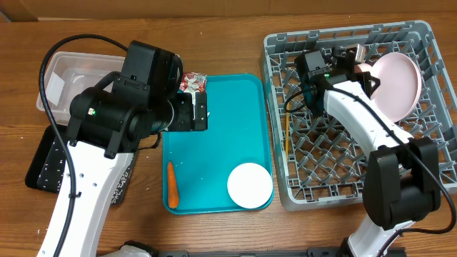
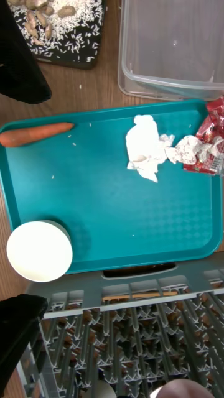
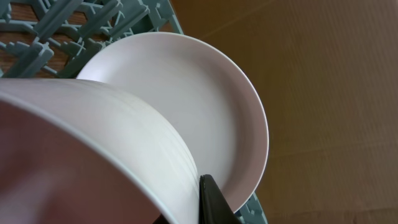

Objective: Sort waste into correct bins and load items into the dishwasher

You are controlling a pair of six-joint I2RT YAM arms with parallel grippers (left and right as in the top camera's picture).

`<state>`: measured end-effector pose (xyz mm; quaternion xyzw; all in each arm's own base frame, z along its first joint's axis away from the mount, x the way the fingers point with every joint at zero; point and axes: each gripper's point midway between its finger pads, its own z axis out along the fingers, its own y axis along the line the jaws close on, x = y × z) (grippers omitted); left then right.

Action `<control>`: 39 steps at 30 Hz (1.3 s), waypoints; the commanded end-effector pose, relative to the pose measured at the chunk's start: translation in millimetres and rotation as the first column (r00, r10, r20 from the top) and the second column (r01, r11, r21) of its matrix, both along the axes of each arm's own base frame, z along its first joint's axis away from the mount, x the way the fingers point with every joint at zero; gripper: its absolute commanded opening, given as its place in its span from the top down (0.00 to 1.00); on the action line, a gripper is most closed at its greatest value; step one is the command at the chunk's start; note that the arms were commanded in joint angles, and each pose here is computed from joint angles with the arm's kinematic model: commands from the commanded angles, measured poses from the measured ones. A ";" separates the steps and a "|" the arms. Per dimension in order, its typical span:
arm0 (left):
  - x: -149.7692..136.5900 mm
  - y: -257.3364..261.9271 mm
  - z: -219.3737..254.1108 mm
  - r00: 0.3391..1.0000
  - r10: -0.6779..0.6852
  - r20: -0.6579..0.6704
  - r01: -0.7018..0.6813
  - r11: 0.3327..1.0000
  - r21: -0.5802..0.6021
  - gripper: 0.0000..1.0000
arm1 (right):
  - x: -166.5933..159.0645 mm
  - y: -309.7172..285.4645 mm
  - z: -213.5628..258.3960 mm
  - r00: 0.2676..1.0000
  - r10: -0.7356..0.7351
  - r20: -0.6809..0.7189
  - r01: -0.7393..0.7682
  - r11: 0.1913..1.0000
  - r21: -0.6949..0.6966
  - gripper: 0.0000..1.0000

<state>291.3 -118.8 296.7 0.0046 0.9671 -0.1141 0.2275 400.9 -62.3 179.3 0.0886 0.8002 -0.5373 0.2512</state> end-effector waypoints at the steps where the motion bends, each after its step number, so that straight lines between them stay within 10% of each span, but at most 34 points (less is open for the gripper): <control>1: 6.1 2.1 6.3 0.999 -0.004 0.036 0.004 1.000 0.010 0.00 | 0.1 -0.2 -6.8 1.000 0.000 -0.013 0.000 1.000 0.019 0.96; 14: 8.1 1.3 7.6 0.999 -0.004 0.046 0.004 1.000 0.006 0.00 | -2.5 26.1 -39.5 0.993 0.073 -0.094 -0.063 0.993 0.104 0.94; 20: 8.1 1.3 7.6 0.999 -0.005 0.046 0.004 1.000 0.006 0.00 | -7.5 58.0 -37.7 0.978 0.157 -0.140 -0.145 0.985 0.092 0.46; 29: 8.3 1.4 7.7 0.999 -0.010 0.048 0.010 1.000 0.010 0.00 | -5.0 70.0 -18.9 0.977 0.187 -0.099 -0.177 0.979 0.103 0.82; 35: 9.1 1.1 7.7 0.999 -0.010 0.050 0.010 1.000 0.009 0.00 | -20.5 69.8 -22.7 0.980 0.165 -0.115 -0.142 0.973 0.182 0.85; 39: 9.0 1.1 5.6 0.999 -0.010 0.040 0.010 1.000 0.013 0.00 | -34.4 66.2 -26.8 0.983 0.126 -0.136 -0.096 0.974 0.206 0.68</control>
